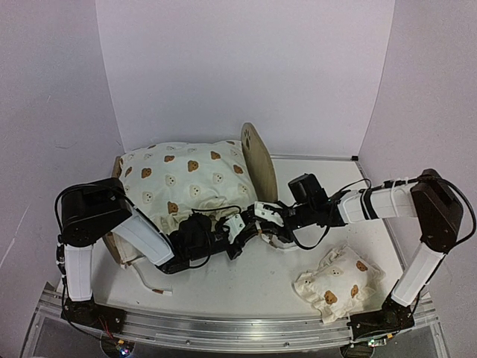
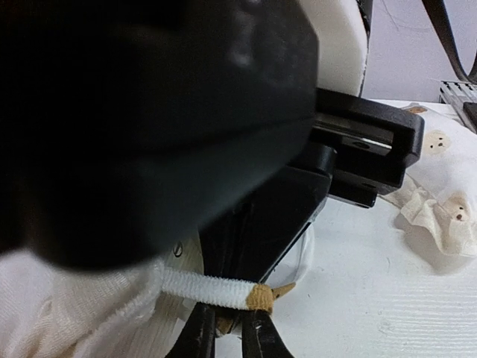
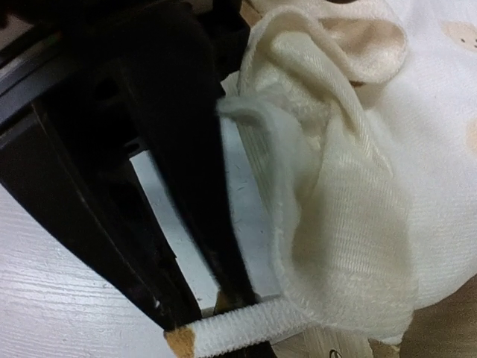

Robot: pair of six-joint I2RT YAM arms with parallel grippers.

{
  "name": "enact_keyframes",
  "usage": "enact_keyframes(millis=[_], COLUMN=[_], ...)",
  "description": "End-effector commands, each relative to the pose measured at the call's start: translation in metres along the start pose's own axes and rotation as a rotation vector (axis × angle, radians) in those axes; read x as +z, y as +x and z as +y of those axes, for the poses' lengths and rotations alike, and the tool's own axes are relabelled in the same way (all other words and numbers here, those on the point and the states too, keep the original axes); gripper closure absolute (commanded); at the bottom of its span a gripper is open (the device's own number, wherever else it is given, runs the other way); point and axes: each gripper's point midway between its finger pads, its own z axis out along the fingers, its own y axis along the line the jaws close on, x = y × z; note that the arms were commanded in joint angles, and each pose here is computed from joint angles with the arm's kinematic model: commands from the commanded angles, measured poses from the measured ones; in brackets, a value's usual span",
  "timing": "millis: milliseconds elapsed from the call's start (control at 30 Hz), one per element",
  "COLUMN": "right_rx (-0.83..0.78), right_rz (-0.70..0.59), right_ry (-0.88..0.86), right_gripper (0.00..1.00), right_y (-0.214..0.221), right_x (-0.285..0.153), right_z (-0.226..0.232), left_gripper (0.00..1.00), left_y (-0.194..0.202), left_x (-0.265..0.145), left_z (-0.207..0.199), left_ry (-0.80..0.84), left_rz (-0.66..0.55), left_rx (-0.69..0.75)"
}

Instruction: Set up the pet bed

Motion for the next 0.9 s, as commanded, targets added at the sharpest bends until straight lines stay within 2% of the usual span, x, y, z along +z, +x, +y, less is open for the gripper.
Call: enact_keyframes(millis=[0, 233, 300, 433, 667, 767, 867], right_rx=[-0.067, -0.075, -0.073, -0.068, -0.031, 0.056, 0.210], right_rz=[-0.108, -0.131, -0.142, -0.159, -0.152, -0.084, -0.016], right_ry=[-0.024, 0.016, 0.016, 0.021, 0.064, 0.143, 0.228], right_gripper=[1.00, 1.00, 1.00, 1.00, 0.99, 0.86, 0.70], right_y=[-0.038, -0.046, -0.048, -0.053, -0.053, -0.033, -0.011], right_x=[-0.002, -0.009, -0.009, -0.011, -0.013, -0.014, -0.022], right_z=[0.000, -0.006, -0.006, -0.008, -0.015, -0.023, -0.027], left_gripper=[0.91, 0.84, 0.86, 0.97, 1.00, 1.00, 1.00], left_y=[-0.015, -0.006, -0.006, -0.008, -0.007, -0.010, -0.014], left_x=[0.013, 0.006, 0.006, 0.006, 0.001, -0.005, -0.008], left_z=[-0.006, 0.000, 0.002, 0.004, 0.011, 0.028, 0.035], left_ry=[0.055, 0.023, 0.021, 0.038, -0.003, -0.096, -0.134], left_rz=[-0.038, -0.007, -0.006, -0.015, -0.004, 0.004, -0.003], left_rx=[0.015, -0.006, -0.017, -0.046, -0.071, -0.113, -0.166])
